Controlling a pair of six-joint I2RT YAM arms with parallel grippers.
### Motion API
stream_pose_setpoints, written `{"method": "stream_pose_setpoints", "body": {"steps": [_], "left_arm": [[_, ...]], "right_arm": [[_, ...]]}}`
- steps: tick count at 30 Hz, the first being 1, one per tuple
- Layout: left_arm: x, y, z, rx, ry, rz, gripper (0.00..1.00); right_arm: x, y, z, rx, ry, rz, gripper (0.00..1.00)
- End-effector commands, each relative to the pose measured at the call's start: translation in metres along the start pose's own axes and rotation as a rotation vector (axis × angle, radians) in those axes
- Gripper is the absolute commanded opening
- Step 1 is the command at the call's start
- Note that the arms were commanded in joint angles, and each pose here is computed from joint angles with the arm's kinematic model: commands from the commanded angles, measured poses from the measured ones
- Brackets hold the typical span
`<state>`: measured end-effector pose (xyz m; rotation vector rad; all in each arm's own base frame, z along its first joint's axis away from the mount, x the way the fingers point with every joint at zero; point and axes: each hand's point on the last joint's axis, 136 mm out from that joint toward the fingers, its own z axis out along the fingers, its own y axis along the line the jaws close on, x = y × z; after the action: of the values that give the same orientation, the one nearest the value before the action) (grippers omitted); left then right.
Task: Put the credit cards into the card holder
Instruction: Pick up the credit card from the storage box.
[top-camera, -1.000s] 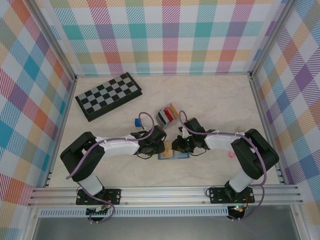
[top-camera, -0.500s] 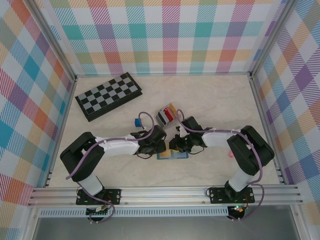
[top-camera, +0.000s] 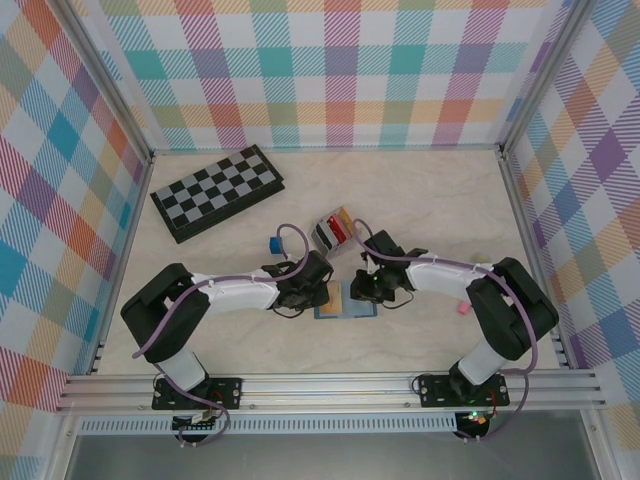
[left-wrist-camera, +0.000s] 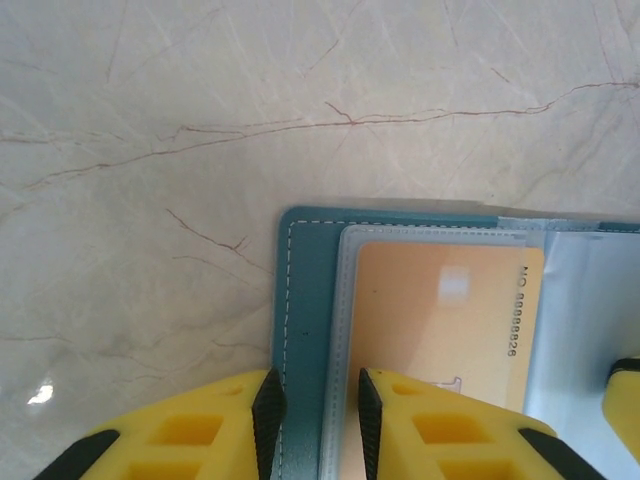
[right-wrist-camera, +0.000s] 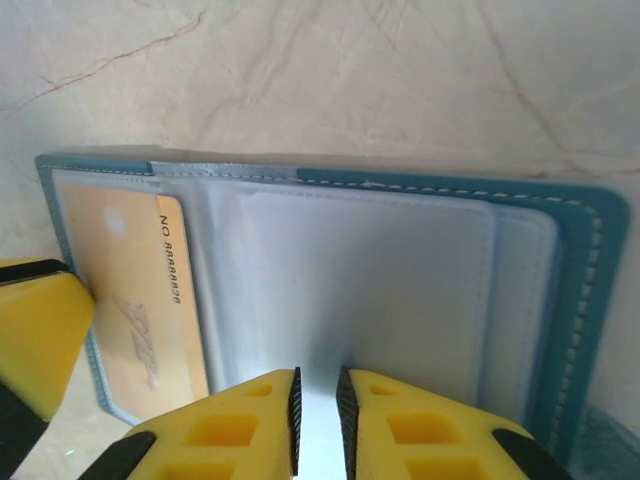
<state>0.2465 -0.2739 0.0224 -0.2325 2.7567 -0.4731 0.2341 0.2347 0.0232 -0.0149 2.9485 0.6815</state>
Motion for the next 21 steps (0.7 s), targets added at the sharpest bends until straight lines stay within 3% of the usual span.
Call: {"method": "stream_pose_setpoints", "body": {"steps": [1, 7, 14, 21], "left_arm": [[0.001, 0.011, -0.004, -0.043, 0.009, -0.002, 0.31], [-0.026, -0.007, -0.033, 0.023, -0.047, -0.022, 0.36], [-0.064, 0.002, -0.057, 0.091, -0.11, -0.117, 0.4], [-0.104, 0.021, -0.067, 0.186, -0.152, -0.267, 0.47]], "right_arm": [[-0.001, -0.015, -0.016, 0.121, -0.002, -0.067, 0.24], [-0.043, 0.032, -0.064, 0.058, -0.126, -0.201, 0.38], [-0.085, 0.064, -0.089, 0.093, -0.185, -0.317, 0.4], [-0.12, 0.071, -0.078, 0.231, -0.17, -0.399, 0.37]]}}
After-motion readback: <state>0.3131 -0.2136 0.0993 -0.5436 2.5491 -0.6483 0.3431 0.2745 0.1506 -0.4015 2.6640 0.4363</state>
